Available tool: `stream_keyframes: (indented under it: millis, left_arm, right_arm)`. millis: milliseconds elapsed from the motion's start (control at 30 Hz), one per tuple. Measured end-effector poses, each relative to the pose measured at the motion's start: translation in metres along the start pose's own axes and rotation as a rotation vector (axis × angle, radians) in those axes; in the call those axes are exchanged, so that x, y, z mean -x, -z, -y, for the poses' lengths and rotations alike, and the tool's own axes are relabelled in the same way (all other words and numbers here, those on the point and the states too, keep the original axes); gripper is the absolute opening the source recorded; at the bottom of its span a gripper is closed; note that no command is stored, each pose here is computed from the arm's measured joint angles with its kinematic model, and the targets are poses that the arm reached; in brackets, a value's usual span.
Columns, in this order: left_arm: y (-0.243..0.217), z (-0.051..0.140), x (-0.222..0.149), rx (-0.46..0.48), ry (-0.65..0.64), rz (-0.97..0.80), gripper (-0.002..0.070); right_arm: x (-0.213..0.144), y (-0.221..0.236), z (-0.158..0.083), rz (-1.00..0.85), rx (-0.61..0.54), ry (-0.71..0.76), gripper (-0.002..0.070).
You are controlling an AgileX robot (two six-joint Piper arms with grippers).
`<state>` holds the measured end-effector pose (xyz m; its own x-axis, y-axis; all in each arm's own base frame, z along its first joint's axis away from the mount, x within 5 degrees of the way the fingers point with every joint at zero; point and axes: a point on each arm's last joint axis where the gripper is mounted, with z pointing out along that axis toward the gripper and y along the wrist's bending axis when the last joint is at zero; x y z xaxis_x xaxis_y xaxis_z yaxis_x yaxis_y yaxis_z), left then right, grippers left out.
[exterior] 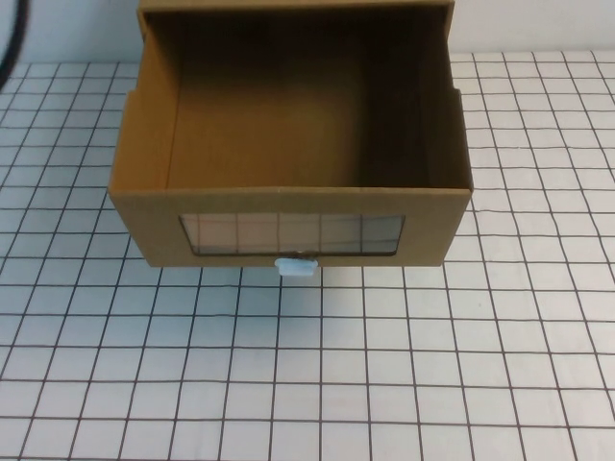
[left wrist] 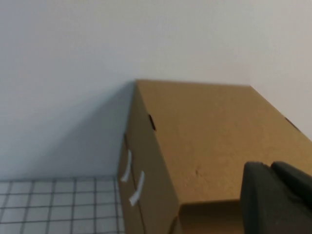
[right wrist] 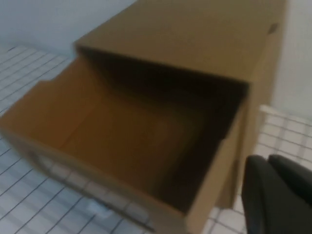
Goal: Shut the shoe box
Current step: Press the shoe box with left arm, then close the shoe box with your right arm
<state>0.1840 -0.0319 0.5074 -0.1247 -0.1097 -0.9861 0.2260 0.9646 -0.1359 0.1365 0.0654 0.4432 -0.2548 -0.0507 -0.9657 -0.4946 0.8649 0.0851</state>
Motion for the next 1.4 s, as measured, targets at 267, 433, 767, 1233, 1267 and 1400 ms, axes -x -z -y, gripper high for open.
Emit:
stream_keyframes:
  millis: [267, 433, 767, 1233, 1267, 1400]
  left_arm:
    - [-0.115, 0.011, 0.001, -0.283, 0.019, -0.273, -0.0005]
    - [-0.193, 0.013, -0.008, -0.437, 0.079, -0.389, -0.0005]
    - [-0.313, 0.02, -0.082, -0.595, 0.281, -0.586, -0.0005]
    - [-0.33, 0.031, -0.095, -0.609, 0.347, -0.534, -0.0005]
    - [-0.33, 0.031, -0.095, -0.609, 0.347, -0.534, -0.0006]
    - [-0.331, 0.032, -0.095, -0.6, 0.34, -0.535, -0.0006]
  right_arm:
    - [-0.018, -0.045, -0.047, -0.158, 0.519, 0.148, -0.0013]
    - [-0.03, -0.067, -0.074, -0.204, 0.714, 0.19, -0.0013]
    - [-0.071, -0.087, -0.134, -0.269, 0.897, 0.273, -0.0013]
    - [-0.149, -0.178, -0.168, -0.262, 0.876, 0.494, -0.0013]
    - [-0.15, -0.183, -0.168, -0.239, 0.86, 0.514, -0.0013]
    - [-0.156, -0.198, -0.166, -0.166, 0.788, 0.616, -0.0013]
